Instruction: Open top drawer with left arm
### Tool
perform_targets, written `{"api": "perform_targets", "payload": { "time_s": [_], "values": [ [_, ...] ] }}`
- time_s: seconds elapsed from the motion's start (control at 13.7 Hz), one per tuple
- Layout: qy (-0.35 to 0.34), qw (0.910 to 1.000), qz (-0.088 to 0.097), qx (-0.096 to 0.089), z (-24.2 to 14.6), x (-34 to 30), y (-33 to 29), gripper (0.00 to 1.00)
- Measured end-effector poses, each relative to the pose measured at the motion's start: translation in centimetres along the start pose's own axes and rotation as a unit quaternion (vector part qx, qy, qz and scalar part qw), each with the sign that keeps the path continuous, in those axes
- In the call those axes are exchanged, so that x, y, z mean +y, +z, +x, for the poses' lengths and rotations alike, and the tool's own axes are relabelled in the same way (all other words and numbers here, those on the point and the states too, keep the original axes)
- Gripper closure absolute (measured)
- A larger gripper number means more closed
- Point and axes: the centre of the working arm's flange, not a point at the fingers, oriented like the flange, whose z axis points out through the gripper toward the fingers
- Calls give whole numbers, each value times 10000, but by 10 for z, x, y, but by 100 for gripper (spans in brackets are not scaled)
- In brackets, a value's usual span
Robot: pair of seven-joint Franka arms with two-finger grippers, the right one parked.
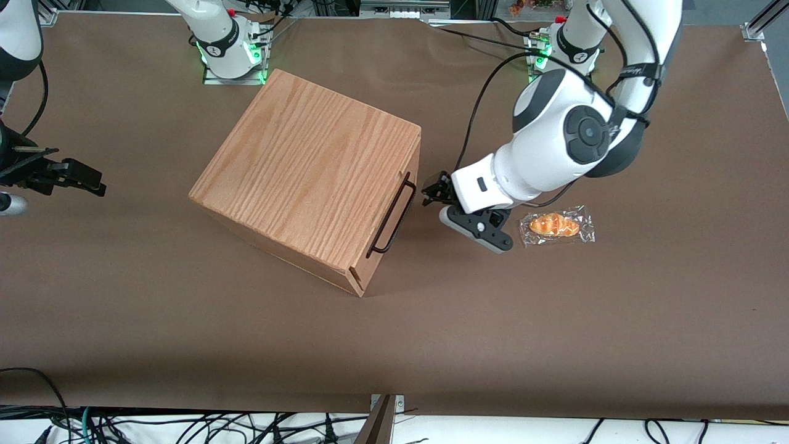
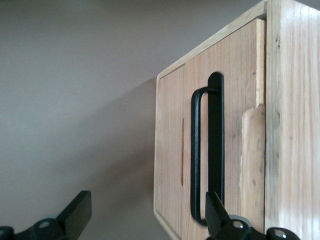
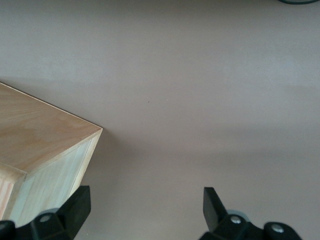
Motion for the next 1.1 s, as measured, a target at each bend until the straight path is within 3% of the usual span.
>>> {"api": "perform_targets", "payload": {
  "time_s": [0.29, 0.8, 1.1],
  "values": [
    [157, 9998, -47, -128, -3, 24, 45, 0],
    [110, 9999, -62, -10, 2, 18, 69, 0],
    [105, 9999, -59, -56, 1, 17, 79, 0]
  ]
}}
